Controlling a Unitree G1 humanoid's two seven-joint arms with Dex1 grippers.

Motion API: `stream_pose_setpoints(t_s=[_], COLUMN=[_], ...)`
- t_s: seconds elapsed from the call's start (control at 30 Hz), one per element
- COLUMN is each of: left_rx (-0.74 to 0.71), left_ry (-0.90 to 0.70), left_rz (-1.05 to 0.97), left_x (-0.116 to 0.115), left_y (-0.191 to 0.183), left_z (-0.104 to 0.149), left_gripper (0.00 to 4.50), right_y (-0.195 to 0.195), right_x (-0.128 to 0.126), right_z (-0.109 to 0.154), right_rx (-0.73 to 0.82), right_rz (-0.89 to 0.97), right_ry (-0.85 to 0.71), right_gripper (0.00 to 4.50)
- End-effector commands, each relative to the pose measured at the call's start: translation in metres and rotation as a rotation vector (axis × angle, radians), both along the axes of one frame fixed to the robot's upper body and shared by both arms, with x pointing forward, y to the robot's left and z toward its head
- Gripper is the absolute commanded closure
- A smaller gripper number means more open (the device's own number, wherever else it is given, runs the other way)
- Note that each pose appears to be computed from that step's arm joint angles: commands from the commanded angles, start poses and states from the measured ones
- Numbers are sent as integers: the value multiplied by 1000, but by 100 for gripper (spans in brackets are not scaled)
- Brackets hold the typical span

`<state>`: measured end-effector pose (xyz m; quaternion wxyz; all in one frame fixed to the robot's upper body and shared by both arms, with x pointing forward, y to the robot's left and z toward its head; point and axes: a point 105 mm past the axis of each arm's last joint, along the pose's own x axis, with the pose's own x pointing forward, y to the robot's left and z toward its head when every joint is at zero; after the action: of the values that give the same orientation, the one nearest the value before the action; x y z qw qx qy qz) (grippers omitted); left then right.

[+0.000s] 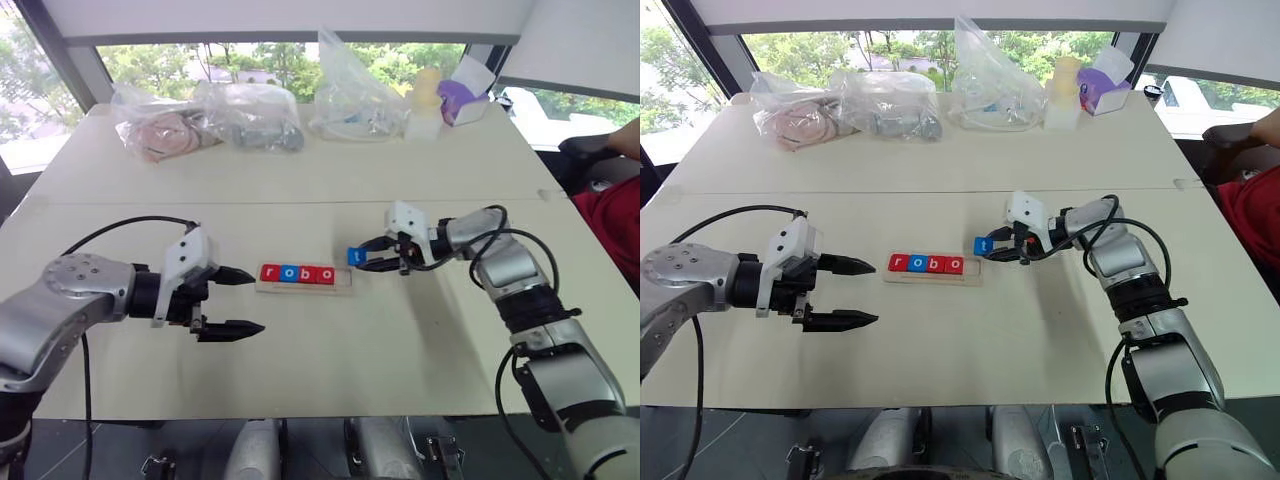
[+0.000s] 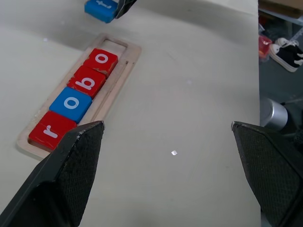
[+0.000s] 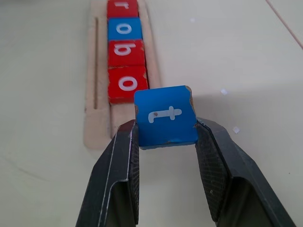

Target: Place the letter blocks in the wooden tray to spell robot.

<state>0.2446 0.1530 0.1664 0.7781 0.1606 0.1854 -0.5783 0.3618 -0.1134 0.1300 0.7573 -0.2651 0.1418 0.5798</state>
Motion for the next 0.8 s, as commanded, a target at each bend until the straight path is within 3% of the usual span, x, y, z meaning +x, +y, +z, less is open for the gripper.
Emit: stream_pose_setpoints(t_s=[0.03, 0.5, 0.8], left_rx=[10, 11, 1], left_ry=[-44, -60, -67], left_rz=[8, 49, 54], left_x=[3, 8, 8], left_y=[0, 2, -2], left_z=[2, 0, 2], left_gripper=[0, 0, 0], right_y=[10, 25, 24], right_x=[3, -24, -20], right_z=[12, -4, -14], right_rx=[1, -23, -43], right_rz=[-11, 59, 27], right_ry=[-42, 11, 14], right_gripper=[339, 339, 339])
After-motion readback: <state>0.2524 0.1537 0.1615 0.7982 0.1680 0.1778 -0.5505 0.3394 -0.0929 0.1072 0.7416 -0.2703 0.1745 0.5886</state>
